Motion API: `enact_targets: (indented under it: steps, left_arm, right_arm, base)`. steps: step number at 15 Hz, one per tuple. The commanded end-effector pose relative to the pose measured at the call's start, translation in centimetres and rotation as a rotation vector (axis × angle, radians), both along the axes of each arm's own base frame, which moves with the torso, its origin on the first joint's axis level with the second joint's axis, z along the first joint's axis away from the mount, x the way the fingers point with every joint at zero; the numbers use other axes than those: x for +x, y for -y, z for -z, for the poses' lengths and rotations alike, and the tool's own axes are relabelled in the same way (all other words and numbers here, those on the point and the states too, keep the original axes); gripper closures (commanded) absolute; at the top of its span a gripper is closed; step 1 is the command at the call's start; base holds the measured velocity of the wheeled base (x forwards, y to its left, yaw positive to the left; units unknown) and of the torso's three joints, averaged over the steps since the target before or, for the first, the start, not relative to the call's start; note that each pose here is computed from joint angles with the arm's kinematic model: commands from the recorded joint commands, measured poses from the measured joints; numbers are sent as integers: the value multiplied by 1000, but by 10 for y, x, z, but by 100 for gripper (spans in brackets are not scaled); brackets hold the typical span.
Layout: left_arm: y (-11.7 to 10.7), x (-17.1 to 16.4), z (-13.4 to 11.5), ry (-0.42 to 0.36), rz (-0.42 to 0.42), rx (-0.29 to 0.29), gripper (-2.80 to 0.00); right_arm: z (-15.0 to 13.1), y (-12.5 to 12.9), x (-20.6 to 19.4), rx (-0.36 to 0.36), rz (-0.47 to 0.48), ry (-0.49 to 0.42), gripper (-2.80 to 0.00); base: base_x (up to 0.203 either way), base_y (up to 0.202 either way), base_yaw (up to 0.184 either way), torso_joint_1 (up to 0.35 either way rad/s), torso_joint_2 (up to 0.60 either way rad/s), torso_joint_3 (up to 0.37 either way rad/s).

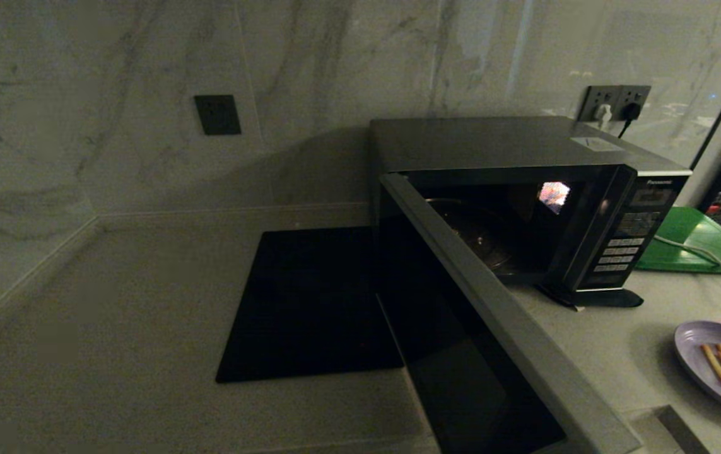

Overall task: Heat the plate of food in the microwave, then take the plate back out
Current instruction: Put the plate in the microwave oven

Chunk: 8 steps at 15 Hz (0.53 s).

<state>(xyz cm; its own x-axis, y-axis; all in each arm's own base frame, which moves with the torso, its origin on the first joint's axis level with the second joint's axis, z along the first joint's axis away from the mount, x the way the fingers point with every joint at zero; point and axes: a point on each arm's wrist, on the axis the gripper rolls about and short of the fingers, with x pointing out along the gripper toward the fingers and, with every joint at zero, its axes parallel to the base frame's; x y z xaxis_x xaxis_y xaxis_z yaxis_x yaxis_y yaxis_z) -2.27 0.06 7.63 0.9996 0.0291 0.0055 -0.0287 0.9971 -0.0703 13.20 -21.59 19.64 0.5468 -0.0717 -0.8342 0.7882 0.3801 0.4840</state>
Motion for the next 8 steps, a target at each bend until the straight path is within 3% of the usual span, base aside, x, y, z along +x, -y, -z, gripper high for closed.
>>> enact_targets:
  steps: [1, 6, 7, 8]
  left_arm:
    - [0, 0, 0, 1, -2, 0, 0]
    - [0, 0, 0, 1, -1, -2, 0]
    - [0, 0, 0, 1, 0, -2, 0]
    - [0, 0, 0, 1, 0, -1, 0]
  right_arm:
    - [12, 5, -1, 71, 6, -5, 0]
    - [23, 17, 1, 99, 17, -18, 0]
    - [25, 20, 1, 104, 19, -21, -280]
    - [26, 22, 2, 108, 21, -22, -280]
  base:
    - [0, 0, 0, 0, 0, 0]
    - [0, 0, 0, 0, 0, 0]
    - [0, 0, 0, 0, 0, 0]
    - [0, 0, 0, 0, 0, 0]
